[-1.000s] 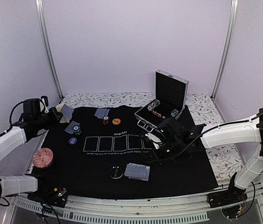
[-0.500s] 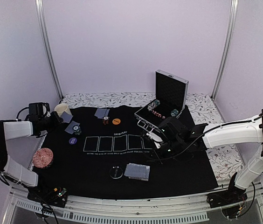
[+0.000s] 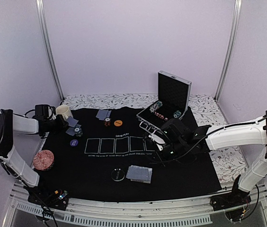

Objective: Distribute texas hold em gaming equipment
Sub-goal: Distribute the poker card in the small blind area.

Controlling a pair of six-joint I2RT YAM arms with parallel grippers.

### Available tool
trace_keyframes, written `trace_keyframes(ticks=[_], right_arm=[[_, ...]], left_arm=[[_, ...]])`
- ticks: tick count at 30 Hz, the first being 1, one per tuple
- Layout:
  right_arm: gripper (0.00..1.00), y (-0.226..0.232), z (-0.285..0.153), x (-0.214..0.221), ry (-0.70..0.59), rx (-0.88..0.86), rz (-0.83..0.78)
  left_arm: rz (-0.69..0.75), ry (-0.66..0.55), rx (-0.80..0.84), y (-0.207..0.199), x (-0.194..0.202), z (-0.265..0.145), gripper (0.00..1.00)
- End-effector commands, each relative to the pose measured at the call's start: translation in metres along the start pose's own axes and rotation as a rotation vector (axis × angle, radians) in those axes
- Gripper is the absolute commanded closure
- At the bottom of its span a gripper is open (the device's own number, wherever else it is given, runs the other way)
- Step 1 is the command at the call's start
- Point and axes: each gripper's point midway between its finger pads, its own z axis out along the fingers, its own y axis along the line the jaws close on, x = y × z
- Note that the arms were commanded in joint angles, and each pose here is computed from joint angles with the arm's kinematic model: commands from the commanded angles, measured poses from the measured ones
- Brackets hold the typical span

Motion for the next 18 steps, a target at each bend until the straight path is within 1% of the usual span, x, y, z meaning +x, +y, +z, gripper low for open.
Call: trace_keyframes(ticks=[1,10,18], right_arm=[[0.97,-0.002,-0.002,-0.003,-0.004,0.006,-0.007],[0.97,-0.003,0.0,-0.002,0.002,0.007,-0.009],[0.97,-0.004,0.001,0.0,0.007,0.007,-0.007]], left_arm=[[0.03,0.016,0.012,-0.002,-0.003,0.012,1.0],[0.03,0.083,-0.019,0.011,0.012,0.026,1.0],[0.05,0.083,-0.08,0.022,0.009,0.033,1.0]])
